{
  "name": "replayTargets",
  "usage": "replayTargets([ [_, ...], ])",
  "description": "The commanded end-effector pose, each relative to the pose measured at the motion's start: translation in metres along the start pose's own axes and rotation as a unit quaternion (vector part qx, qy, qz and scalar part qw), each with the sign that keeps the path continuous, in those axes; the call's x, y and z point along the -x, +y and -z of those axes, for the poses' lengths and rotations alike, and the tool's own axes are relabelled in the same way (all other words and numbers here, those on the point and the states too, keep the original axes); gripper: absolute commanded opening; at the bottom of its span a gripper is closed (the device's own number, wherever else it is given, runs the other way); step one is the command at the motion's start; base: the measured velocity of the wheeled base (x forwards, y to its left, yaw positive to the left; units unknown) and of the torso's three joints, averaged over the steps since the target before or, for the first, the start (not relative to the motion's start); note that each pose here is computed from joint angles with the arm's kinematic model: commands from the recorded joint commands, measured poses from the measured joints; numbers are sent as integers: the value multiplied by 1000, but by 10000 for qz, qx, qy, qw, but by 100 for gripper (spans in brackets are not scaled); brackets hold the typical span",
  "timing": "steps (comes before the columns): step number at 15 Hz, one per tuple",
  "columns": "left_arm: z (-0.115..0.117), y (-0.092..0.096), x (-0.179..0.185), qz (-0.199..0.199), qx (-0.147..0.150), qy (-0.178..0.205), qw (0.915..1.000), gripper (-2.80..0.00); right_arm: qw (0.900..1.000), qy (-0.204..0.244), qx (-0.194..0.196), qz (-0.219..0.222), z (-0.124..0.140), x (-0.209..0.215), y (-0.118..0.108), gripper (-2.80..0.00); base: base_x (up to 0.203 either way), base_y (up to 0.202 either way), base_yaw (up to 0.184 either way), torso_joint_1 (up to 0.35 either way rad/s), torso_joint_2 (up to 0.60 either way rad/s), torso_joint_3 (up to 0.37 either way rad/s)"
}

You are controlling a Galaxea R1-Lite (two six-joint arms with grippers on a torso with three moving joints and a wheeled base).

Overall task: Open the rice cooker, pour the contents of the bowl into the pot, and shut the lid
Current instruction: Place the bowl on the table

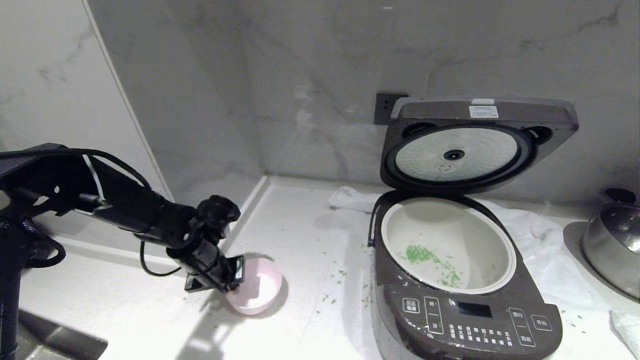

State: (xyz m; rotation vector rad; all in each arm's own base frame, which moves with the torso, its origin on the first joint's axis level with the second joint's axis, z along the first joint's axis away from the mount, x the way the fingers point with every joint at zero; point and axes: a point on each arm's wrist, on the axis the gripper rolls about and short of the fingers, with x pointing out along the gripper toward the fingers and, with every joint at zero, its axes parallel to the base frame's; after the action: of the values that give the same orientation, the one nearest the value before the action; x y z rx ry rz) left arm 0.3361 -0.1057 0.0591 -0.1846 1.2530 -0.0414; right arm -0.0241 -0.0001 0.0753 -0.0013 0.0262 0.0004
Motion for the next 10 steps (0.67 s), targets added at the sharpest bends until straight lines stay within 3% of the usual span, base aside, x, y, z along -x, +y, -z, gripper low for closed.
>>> replayTargets([
  [1,7,5,-4,-82,36,165,9998,-280,10000,7,1,2,0,0,0,-280,0,0,0,0,0,0],
  [5,26,18,0,-205,-2,435,9988,-280,10000,7,1,2,0,0,0,-280,0,0,0,0,0,0],
  [10,29,43,5,-330,246,492,9979,-280,10000,4,1,-2,0,0,0,-280,0,0,0,0,0,0],
])
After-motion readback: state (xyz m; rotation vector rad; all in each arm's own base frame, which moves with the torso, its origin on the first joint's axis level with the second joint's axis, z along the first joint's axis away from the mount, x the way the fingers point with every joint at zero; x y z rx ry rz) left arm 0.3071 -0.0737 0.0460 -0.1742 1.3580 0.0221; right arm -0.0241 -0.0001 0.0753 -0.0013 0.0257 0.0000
